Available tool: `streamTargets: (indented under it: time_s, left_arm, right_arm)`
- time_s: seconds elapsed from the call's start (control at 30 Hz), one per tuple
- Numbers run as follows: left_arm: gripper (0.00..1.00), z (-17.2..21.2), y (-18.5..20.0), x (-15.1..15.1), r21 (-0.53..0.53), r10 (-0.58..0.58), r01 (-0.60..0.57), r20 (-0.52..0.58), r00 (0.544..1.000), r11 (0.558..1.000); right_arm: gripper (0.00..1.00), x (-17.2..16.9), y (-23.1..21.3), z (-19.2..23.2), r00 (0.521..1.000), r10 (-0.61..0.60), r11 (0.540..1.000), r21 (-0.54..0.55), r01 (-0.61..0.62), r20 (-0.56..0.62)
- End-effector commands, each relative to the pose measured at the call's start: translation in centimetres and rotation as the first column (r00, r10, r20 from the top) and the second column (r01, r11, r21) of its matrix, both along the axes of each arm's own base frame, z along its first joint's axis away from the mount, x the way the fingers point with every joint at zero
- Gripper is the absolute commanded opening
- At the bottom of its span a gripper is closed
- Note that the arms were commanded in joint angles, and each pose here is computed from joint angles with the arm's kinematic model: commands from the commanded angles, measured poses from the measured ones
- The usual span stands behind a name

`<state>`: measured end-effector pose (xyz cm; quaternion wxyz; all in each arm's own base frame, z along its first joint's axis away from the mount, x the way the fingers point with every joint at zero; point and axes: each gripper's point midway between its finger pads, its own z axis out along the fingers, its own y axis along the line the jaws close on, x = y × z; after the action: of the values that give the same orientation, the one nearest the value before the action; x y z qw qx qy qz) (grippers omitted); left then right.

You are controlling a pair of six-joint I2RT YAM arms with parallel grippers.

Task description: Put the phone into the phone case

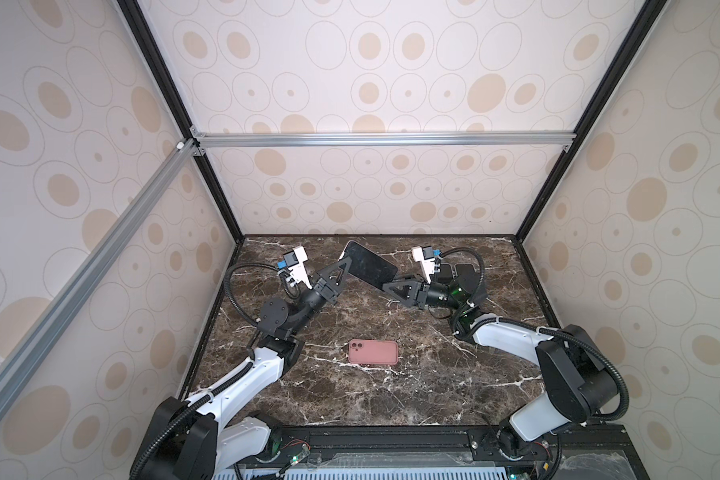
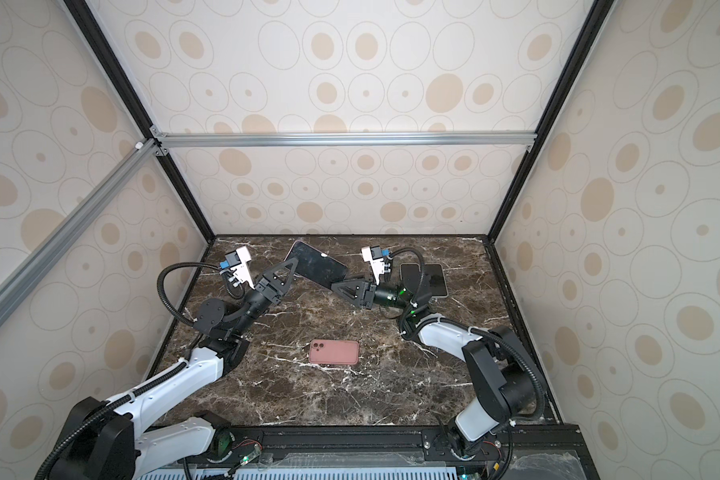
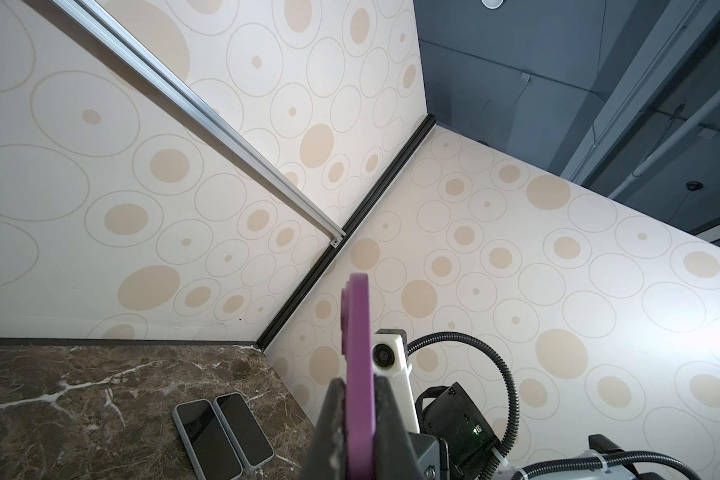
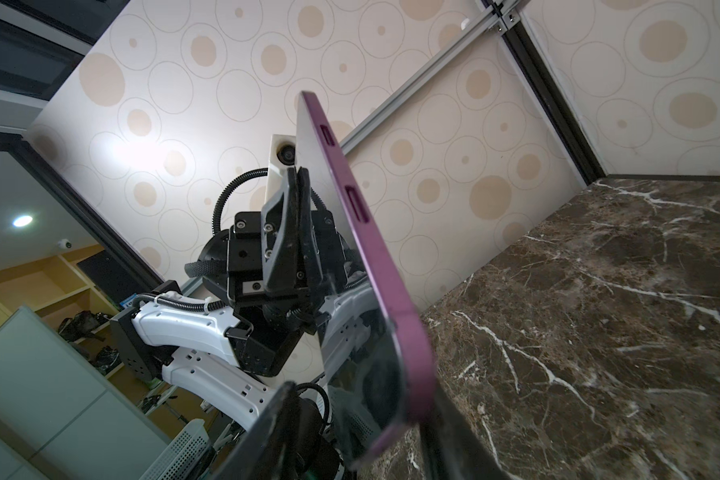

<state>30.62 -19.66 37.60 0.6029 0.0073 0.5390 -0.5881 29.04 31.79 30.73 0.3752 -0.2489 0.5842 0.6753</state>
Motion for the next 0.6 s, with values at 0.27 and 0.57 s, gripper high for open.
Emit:
streamTargets:
  time_s: [0.27, 0.57]
  left_arm:
    - [0.0, 3.5, 3.0, -2.1, -0.164, 0.087, -0.065, 0.129, 0.988, 0.984]
    - [0.0, 3.5, 3.9, -2.4, -0.209, 0.114, -0.082, 0.145, 0.983, 0.974]
  right_arm:
    - [0.38, -0.1, 1.1, 3.3, 0.998, 0.034, 0.993, 0.108, -0.04, 0.056]
    - [0.33, -0.2, 2.7, 3.4, 0.996, 0.072, 0.99, 0.116, -0.077, 0.049]
